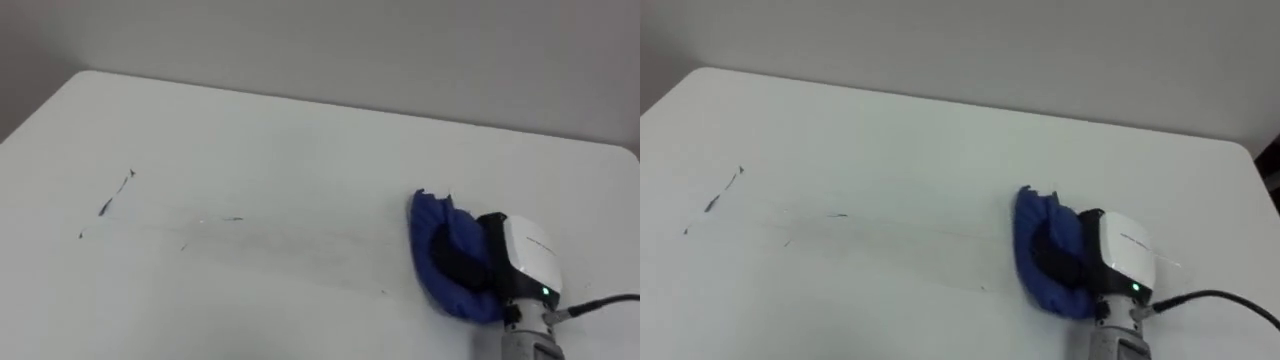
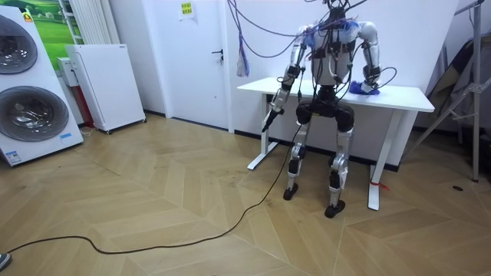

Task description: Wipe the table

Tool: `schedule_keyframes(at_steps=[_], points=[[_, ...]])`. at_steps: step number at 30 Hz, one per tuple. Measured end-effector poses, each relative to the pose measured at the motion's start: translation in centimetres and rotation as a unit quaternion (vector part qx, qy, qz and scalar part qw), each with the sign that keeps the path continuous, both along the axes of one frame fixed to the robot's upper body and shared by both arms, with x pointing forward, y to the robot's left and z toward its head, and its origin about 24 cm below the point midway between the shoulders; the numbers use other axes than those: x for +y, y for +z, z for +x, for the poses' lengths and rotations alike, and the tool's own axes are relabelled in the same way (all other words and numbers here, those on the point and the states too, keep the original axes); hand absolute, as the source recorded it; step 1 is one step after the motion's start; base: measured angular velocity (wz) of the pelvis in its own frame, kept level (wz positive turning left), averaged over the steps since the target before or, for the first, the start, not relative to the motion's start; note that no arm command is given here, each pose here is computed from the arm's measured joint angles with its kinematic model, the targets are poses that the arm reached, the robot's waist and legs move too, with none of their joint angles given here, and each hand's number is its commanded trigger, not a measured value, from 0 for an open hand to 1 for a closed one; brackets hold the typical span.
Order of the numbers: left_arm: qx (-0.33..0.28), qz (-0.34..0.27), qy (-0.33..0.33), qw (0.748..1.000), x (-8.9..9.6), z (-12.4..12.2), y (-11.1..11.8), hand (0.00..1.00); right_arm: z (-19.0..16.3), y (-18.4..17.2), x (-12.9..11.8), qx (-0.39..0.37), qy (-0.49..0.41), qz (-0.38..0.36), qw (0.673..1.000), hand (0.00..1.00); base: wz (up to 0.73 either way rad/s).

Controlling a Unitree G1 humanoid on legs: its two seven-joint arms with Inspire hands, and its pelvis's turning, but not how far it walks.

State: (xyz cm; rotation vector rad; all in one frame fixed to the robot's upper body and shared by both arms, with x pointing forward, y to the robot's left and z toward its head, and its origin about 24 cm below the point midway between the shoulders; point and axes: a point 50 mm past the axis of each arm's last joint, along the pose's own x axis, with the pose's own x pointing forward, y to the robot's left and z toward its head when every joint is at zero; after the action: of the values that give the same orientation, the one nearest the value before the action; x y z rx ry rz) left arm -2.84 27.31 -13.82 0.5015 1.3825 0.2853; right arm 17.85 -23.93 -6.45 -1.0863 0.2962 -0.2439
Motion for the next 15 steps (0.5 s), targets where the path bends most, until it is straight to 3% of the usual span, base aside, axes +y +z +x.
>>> schedule_keyframes(at_steps=[4,8,12,15], points=[[-0.018,0.007,0.008,1.000,1.2,0.7,0.5,0.00,-1.9,-0.4,-2.2,0.010,-0.055,0.010,0.998,1.00,0.19],[-0.030,0.004,-0.004,1.000,1.0,1.8,0.4,0.00,-1.8,-0.5,-2.4,0.012,-0.063,0.007,0.998,1.00,0.08],[-0.041,-0.017,-0.035,0.998,-0.6,3.5,-0.2,0.00,-0.3,-0.4,-1.1,0.019,-0.060,-0.002,0.998,1.00,-0.18],[-0.035,-0.028,-0.046,0.998,-1.5,4.2,-0.6,0.00,2.5,0.6,2.0,0.024,0.005,-0.004,1.000,1.00,-0.41]])
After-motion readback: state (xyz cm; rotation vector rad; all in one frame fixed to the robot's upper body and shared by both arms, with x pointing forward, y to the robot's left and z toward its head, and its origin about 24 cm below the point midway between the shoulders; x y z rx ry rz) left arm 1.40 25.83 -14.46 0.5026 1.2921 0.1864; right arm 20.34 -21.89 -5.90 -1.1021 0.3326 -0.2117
